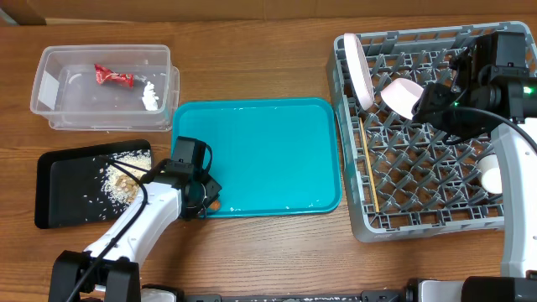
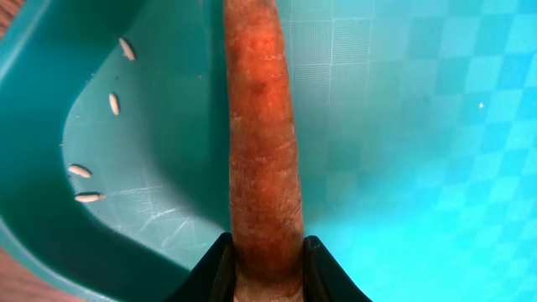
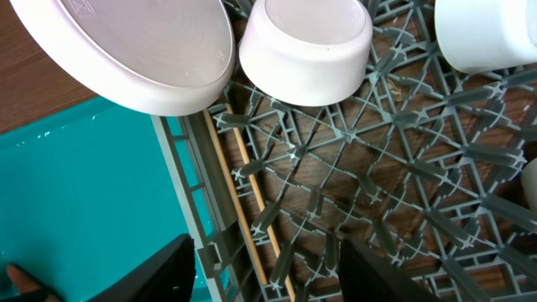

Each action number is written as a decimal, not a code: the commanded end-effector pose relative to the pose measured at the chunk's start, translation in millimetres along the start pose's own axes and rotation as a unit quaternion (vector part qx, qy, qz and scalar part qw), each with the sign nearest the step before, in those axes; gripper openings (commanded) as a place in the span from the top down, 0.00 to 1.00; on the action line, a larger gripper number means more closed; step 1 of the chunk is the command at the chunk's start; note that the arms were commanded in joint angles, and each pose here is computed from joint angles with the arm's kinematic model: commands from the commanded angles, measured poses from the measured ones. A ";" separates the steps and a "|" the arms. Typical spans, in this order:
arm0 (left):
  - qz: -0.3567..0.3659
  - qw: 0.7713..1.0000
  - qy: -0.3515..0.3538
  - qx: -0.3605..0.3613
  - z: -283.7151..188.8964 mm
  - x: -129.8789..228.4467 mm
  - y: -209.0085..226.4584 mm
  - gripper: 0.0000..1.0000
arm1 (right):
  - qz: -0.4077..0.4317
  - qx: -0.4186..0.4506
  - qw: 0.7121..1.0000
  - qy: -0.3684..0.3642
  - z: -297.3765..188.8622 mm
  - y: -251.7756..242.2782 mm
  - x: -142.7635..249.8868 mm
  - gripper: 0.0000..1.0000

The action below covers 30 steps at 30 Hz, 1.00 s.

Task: Sort waste into correct bins and load items into the dishwasher
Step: 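Grasp the carrot with the left gripper and lift it off the teal tray, then drop the carrot onto the black tray with the left gripper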

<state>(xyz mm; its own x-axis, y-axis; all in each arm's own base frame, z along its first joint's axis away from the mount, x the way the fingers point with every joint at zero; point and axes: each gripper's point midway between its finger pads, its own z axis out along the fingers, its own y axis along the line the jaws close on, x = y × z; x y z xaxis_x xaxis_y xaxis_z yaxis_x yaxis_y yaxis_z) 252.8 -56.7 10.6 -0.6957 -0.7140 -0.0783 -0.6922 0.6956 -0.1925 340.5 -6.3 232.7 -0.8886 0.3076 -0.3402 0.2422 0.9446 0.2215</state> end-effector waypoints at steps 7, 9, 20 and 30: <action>0.078 0.991 -0.111 -0.008 -89.8 -72.9 -45.7 0.91 | -0.002 -0.004 1.000 -0.008 -3.8 2.1 -3.8 0.43; 0.056 0.989 -0.134 -0.027 -111.8 -96.0 -35.1 0.96 | -0.002 -0.003 1.000 -0.009 -3.8 1.7 -3.9 0.43; -0.149 0.970 -0.159 -0.105 -132.1 -178.3 110.4 0.96 | -0.002 -0.003 1.000 -0.010 -3.8 1.9 -4.5 0.43; -0.153 0.965 -0.093 -0.193 -57.4 -188.9 178.0 0.96 | -0.001 -0.003 1.000 -0.007 -3.8 1.6 -3.1 0.43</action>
<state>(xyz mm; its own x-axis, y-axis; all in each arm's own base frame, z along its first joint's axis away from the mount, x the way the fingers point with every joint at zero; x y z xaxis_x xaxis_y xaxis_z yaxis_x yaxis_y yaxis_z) 259.8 202.0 70.0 -0.3748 -0.8766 -0.3018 -0.9254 0.3733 0.0650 340.5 -6.5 232.7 -0.8885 0.3080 -0.3403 0.2428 0.9446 0.2210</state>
